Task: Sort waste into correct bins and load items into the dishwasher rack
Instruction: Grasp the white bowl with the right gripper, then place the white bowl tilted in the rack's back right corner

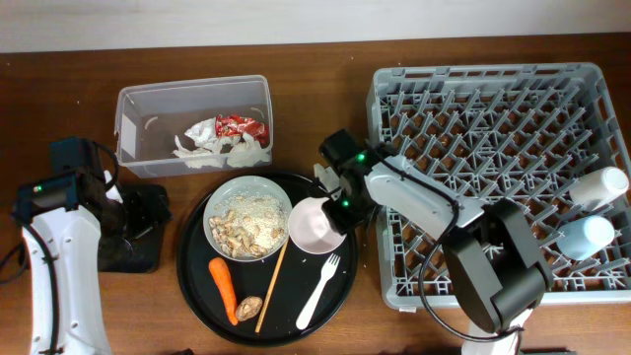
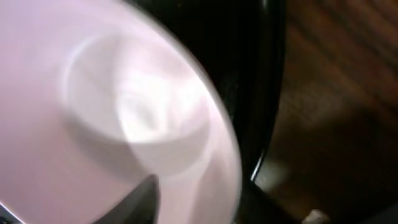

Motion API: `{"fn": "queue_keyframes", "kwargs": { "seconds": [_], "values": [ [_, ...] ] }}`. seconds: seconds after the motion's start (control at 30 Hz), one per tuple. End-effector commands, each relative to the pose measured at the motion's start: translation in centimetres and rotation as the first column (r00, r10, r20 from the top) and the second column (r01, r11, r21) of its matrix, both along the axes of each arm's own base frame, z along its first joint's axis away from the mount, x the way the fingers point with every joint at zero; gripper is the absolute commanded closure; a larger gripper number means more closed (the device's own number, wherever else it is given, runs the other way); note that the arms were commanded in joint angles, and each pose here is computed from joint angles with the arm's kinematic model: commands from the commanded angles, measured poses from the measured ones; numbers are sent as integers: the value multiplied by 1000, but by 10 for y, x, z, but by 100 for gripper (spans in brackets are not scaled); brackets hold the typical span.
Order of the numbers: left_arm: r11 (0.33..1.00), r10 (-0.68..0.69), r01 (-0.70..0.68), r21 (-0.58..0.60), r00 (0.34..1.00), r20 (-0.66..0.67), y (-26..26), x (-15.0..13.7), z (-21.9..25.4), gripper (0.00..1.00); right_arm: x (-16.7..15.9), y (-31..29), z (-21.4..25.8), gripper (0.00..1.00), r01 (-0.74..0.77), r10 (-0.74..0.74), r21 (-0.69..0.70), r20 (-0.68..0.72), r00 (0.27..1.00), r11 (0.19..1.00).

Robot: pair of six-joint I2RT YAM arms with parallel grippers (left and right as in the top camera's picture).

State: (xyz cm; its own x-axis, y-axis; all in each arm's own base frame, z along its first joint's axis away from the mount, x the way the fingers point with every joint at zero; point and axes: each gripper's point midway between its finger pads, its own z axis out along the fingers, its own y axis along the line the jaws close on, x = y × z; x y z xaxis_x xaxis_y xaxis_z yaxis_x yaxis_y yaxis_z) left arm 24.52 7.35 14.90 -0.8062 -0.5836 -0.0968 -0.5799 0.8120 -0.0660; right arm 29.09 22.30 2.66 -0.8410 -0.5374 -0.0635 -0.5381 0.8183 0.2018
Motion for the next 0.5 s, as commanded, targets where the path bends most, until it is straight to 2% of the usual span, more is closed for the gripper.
{"fn": "queue_keyframes", "kwargs": {
  "seconds": [0.0,0.07,0.13,0.27,0.33,0.37,0.4,0.47],
  "values": [
    [1000,16,-16,1,1000,-5,2,-1,-1,1,-2,2,-1,82,9,-9,-5,1,1000,1000],
    [1000,16,-16,1,1000,-5,2,-1,-1,1,2,3,8,90,17,-17,-2,14,1000,1000],
    [1000,16,-16,1,1000,-5,2,-1,-1,1,16,-2,39,96,33,-29,-39,84,996,999],
    [1000,16,-16,1,1000,-5,2,-1,-1,1,56,-23,134,96,138,-97,-97,347,933,986],
    [1000,16,-16,2,1000,-4,2,-1,-1,0,80,-55,192,96,250,-138,-137,543,828,959],
    [1000,16,-16,1,1000,-4,2,-1,-1,1,93,-88,225,96,360,-157,-183,661,734,915],
    [1000,16,-16,2,1000,-4,2,-1,-1,1,101,-128,257,96,495,-161,-227,765,623,839],
    [1000,16,-16,2,1000,-3,2,-1,-1,1,105,-201,305,96,754,-157,-226,903,400,617]
  ]
}}
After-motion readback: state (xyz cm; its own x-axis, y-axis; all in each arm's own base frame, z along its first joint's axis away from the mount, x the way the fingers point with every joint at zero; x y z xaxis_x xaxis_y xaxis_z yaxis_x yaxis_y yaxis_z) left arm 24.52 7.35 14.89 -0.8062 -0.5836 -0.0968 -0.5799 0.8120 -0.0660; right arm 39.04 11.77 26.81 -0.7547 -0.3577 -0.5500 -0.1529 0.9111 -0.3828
